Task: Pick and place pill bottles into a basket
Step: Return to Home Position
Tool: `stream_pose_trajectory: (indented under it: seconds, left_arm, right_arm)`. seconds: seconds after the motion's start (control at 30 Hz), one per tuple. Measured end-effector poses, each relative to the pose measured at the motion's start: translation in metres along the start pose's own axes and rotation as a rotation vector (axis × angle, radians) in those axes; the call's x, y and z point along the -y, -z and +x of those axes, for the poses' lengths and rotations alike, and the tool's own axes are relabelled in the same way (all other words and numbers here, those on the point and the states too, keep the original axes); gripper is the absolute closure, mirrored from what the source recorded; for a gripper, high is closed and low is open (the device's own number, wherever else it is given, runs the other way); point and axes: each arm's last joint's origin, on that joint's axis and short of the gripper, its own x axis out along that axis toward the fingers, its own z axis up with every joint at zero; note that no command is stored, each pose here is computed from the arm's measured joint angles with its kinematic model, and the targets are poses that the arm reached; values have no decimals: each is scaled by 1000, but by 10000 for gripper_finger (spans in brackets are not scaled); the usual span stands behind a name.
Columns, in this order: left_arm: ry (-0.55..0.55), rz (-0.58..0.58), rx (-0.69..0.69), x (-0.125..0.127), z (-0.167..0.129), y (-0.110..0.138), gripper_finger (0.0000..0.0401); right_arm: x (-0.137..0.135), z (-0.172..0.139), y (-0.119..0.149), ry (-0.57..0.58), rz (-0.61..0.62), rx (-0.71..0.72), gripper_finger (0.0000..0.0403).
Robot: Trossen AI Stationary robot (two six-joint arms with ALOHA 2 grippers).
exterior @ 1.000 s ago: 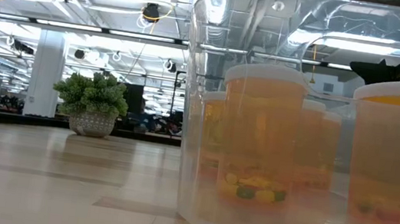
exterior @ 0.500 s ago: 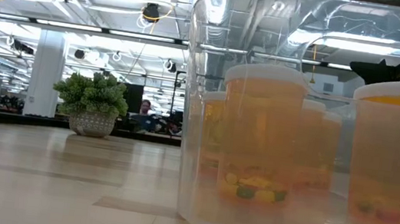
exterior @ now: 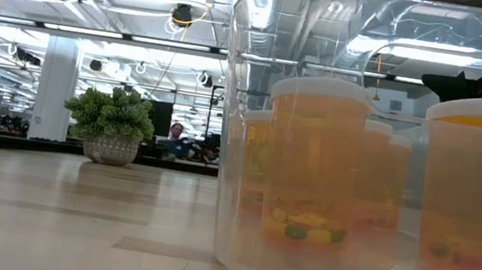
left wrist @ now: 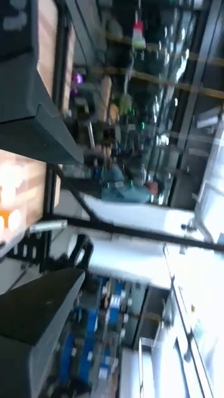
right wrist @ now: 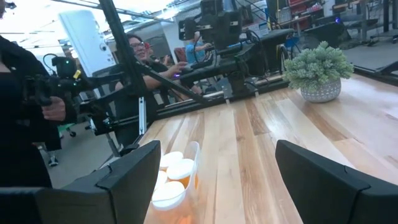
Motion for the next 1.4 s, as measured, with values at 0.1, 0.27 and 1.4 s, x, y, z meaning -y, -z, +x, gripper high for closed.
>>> stream_pose_trajectory:
  seconds: [0.1, 0.27, 1.4]
  left_arm:
    - [45, 11, 24, 1, 1, 4, 124]
    - [82, 10, 72, 0, -1, 15, 124]
    - [146, 77, -326, -4, -6, 62, 124]
  right_arm:
    - [0, 0, 0, 0, 0, 0, 92]
    - [0, 0, 0, 0, 0, 0, 92]
    - [0, 0, 0, 0, 0, 0, 92]
